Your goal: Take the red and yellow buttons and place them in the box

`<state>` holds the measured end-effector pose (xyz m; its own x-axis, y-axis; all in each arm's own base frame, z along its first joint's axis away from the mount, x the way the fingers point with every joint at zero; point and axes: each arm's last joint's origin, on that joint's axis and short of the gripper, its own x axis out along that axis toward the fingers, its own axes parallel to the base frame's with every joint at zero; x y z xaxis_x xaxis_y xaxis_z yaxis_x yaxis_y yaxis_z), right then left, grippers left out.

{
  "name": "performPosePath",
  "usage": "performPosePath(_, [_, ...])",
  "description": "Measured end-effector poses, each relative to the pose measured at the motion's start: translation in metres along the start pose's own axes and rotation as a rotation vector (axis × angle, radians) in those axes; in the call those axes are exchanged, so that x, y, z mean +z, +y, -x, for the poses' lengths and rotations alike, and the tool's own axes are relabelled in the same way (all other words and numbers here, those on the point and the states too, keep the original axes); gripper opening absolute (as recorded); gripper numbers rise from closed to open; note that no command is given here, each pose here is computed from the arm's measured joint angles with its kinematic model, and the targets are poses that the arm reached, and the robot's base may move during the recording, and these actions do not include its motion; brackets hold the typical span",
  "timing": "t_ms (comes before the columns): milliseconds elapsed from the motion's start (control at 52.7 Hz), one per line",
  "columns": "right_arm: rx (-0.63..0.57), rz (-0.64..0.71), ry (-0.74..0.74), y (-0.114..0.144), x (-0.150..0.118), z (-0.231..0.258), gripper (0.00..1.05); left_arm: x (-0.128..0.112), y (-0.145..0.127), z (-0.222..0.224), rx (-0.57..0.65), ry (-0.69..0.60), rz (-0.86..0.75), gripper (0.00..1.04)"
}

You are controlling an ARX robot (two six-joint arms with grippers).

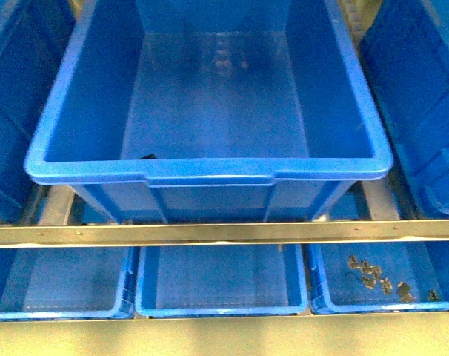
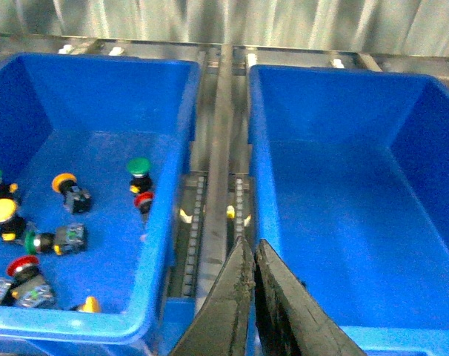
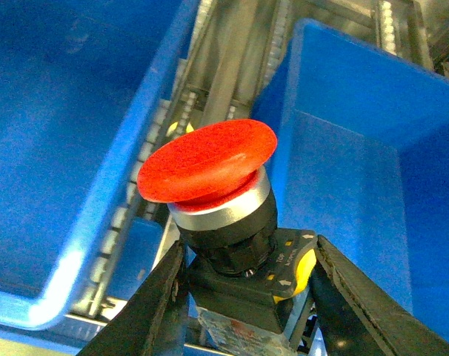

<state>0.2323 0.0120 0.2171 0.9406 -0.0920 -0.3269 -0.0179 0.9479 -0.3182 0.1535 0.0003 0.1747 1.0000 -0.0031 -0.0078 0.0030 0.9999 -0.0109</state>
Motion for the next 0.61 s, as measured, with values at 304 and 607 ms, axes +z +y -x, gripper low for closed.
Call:
performPosePath(304, [-0.005,-0.007,0.001,-0.001,0.0,0.0,0.4,-0.005,0.0,0.019,0.004,-0.019,0.0,0.03])
performPosePath(607, [-0.017,-0.011,-0.015,0.002,0.002,0.0,0.4,-0.002,-0.001,0.029,-0.003,-0.027,-0.001,0.03])
